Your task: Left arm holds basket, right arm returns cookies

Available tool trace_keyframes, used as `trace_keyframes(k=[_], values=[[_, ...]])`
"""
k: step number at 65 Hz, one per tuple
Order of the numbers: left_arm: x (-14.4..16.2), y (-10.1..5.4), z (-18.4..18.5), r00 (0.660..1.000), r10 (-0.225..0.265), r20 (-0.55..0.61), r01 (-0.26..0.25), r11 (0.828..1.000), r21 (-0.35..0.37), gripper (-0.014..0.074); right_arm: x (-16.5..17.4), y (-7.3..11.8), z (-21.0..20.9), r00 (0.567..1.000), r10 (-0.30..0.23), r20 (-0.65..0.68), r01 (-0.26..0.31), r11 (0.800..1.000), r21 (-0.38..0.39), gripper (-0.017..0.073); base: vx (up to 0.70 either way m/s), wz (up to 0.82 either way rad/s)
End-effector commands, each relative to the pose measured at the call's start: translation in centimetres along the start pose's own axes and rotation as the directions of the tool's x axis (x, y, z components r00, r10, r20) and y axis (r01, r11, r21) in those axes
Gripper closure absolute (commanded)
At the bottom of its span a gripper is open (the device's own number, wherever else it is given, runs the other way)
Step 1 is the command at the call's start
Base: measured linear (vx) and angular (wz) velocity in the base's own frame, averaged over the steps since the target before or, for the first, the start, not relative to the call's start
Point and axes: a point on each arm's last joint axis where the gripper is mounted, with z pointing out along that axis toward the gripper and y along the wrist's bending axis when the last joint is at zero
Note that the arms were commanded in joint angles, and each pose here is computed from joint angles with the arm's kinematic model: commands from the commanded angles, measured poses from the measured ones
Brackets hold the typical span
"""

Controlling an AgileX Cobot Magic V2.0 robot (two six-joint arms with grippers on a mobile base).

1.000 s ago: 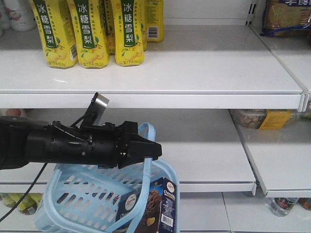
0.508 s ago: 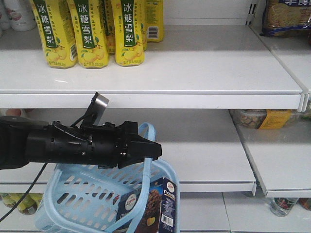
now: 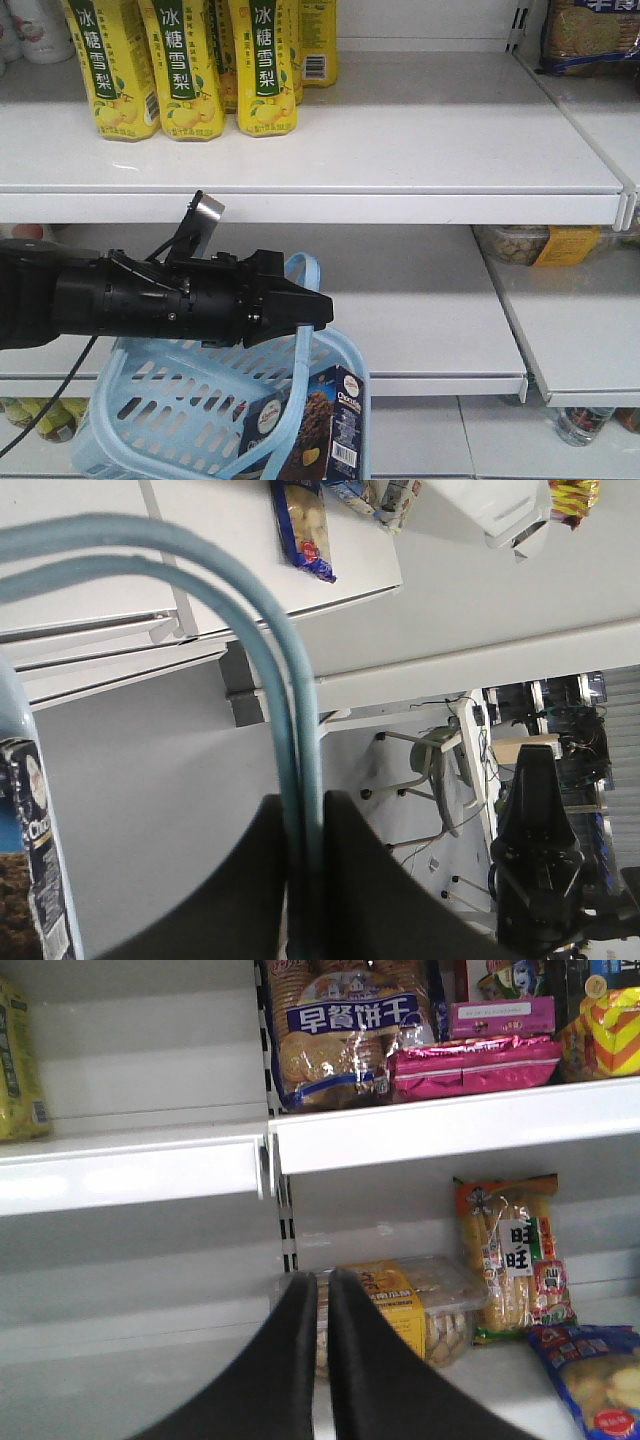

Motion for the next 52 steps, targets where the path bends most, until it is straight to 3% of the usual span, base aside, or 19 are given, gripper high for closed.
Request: trace_keyframes(k=[1, 12, 25, 52], values=[[-1.5, -2.7, -0.9, 0.992, 0.043, 0.123, -0.055, 0.994, 0.094, 0.0596, -3.1, 0.3, 0.4, 0.999, 0.010, 0.039, -0.010, 1.000, -0.001, 0.0565, 0.00, 0.00], [-1.5, -2.7, -0.9, 0.992, 0.043, 0.123, -0.055, 0.994, 0.094, 0.0596, -6.4, 0.7, 2.4, 0.997, 0.009, -0.073, -0.008, 1.000, 0.012, 0.0565, 0.00, 0.00], [-1.5, -2.7, -0.9, 0.992, 0.043, 0.123, -0.055, 0.994, 0.094, 0.0596, -6.7, 0.7, 4.7, 0.964, 0.012, -0.267, -0.003, 0.999, 0.034, 0.0565, 0.00, 0.00], [-1.5, -2.7, -0.9, 0.992, 0.043, 0.123, -0.055, 0.994, 0.094, 0.0596, -6.5, 0.7, 6.1, 0.965, 0.011, -0.262, -0.002, 0.999, 0.033, 0.0548, 0.00, 0.00]])
